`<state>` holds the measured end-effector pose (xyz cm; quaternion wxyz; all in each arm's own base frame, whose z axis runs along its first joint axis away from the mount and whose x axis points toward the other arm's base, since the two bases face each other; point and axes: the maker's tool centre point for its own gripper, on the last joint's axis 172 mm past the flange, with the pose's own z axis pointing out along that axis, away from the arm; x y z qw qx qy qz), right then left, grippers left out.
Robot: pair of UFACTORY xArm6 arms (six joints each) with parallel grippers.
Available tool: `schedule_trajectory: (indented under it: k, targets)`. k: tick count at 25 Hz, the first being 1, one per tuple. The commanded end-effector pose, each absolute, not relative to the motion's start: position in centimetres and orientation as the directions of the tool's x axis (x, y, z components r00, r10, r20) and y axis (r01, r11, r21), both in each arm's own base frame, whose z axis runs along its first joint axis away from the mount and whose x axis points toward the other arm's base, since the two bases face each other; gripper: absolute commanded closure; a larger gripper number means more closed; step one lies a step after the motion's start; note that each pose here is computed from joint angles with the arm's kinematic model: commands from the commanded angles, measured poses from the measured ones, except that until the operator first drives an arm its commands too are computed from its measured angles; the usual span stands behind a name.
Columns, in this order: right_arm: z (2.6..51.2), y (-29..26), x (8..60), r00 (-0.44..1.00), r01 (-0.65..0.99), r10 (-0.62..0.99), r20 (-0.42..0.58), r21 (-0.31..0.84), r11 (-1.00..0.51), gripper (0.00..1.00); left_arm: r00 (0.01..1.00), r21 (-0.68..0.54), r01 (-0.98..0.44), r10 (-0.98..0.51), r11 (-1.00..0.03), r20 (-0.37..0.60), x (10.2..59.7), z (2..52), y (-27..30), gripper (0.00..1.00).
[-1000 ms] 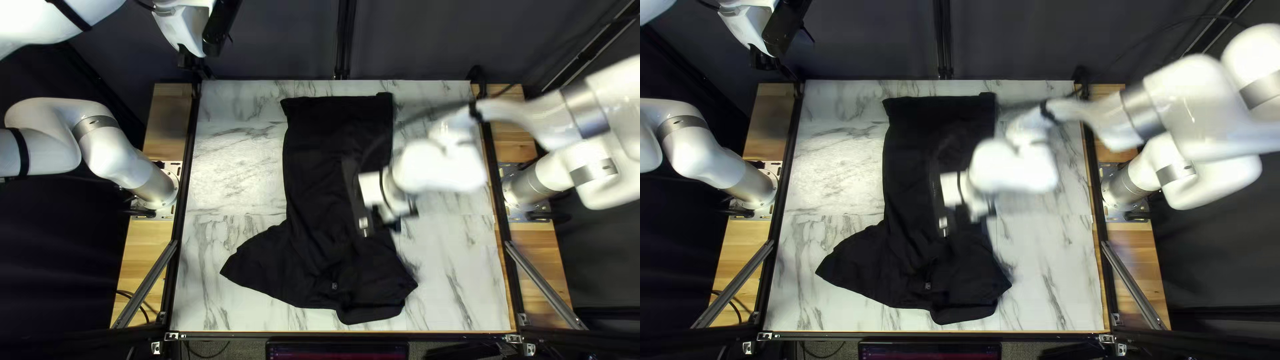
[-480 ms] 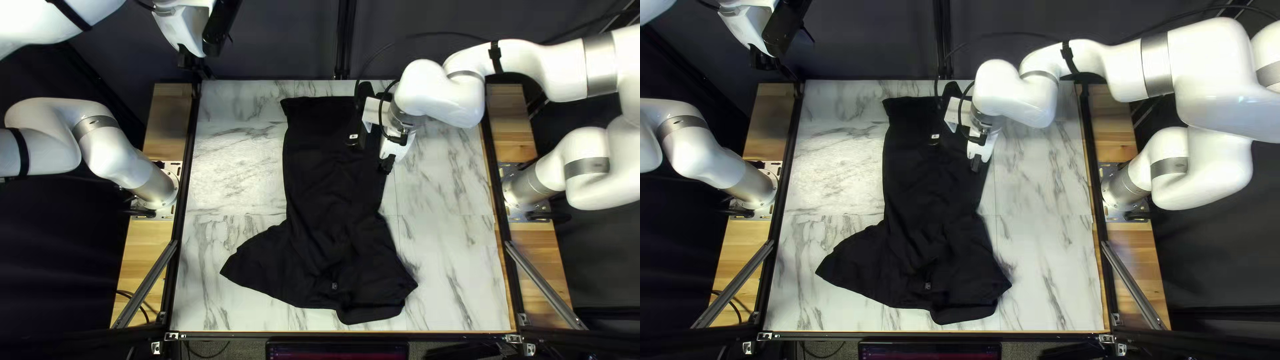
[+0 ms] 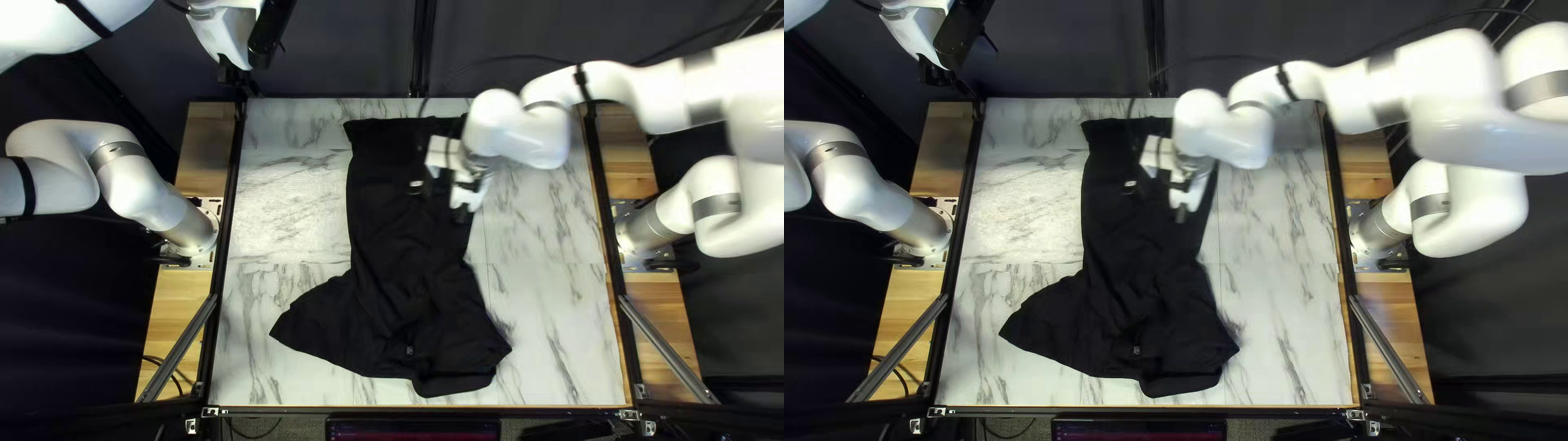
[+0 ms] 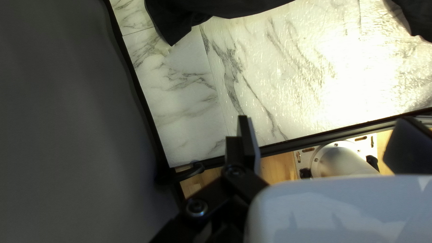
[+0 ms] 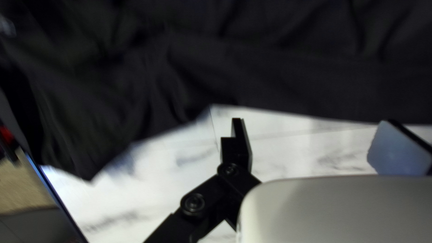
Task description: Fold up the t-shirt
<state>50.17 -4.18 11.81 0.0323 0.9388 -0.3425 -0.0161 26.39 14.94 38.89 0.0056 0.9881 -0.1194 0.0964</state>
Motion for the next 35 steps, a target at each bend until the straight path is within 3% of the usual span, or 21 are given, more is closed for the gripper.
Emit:
schedule_trajectory:
  k: [1,7,20,25,29,35]
  targets:
    - [10.8,-10.3,49.6,0.498,-0.849,-0.859,0.117,0.264,-0.457,0.0,0.953,-0.012,-0.237,-0.235,-0.971,0.192,26.4,38.9,14.9,0.0]
    - [10.8,-12.9,44.8,0.27,-0.937,-0.939,0.214,0.285,-0.204,0.0,0.953,-0.012,-0.237,-0.235,-0.971,0.192,26.4,38.9,14.9,0.0]
    - [10.8,-13.1,44.4,0.263,-0.938,-0.94,0.217,0.285,-0.197,0.0,0.953,-0.012,-0.237,-0.235,-0.971,0.192,26.4,38.9,14.9,0.0]
    - [11.3,-16.8,44.6,0.167,-0.977,-0.955,0.244,0.171,-0.127,0.0,0.953,-0.012,-0.237,-0.235,-0.971,0.192,26.4,38.9,14.9,0.0]
    - [9.8,-19.1,44.2,-0.025,-0.996,-0.956,0.293,0.071,0.048,0.0,0.953,-0.012,-0.237,-0.235,-0.971,0.192,26.4,38.9,14.9,0.0]
    - [9.8,-19.1,44.2,-0.025,-0.996,-0.956,0.293,0.071,0.048,0.0,0.953,-0.012,-0.237,-0.235,-0.971,0.192,26.4,38.9,14.9,0.0]
